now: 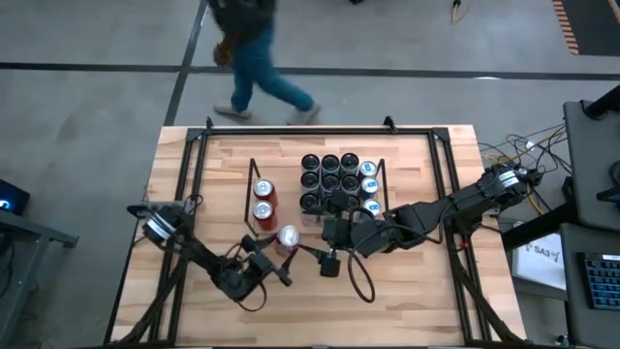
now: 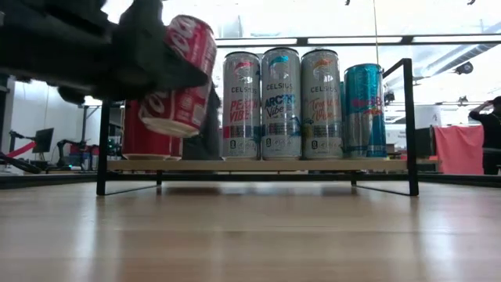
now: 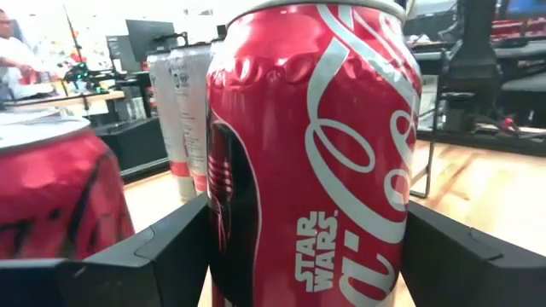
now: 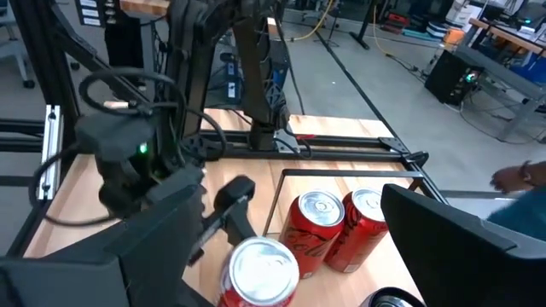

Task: Place canned beverage on shelf
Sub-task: Put the red and white soda can on the shelf

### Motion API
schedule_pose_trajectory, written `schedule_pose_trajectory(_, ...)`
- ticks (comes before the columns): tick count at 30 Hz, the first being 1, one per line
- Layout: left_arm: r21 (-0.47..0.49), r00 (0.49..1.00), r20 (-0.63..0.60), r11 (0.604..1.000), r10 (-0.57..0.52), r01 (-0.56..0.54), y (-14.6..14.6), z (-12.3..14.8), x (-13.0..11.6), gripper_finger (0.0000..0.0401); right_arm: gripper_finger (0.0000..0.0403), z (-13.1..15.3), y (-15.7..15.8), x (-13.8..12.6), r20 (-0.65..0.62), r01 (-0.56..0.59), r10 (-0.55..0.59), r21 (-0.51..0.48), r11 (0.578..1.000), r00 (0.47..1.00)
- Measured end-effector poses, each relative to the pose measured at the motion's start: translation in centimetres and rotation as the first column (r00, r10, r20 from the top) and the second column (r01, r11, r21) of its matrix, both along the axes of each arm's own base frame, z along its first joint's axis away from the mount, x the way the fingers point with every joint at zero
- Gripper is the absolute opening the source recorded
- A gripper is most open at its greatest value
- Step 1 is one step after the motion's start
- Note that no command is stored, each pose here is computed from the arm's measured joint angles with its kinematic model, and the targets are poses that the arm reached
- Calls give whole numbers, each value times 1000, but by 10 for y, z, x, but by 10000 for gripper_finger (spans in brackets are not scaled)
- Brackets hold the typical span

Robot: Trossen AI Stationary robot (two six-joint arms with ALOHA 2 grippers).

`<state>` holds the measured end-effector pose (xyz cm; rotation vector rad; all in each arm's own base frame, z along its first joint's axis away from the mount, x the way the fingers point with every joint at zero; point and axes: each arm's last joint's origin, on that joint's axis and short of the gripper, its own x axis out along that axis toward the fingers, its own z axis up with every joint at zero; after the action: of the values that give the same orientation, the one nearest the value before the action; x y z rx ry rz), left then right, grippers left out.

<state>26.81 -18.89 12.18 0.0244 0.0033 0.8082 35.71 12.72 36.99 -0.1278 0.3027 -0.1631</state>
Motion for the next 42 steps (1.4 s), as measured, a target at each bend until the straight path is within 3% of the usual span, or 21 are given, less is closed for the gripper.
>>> schedule_pose_trajectory(10,-16,994,11,994,107,-107,19,-9,15,287,353,0,0,0,-1,1,-1,0,1000,1000)
schedule_pose_trajectory(30,-34,988,29,988,153,-152,34,-9,22,287,353,-2,-1,-1,-26,5,-6,-14,1000,1000)
schedule_pose_trajectory(42,8,997,-9,997,74,-74,-1,10,27,287,354,-17,-3,4,-127,-43,36,-49,998,991)
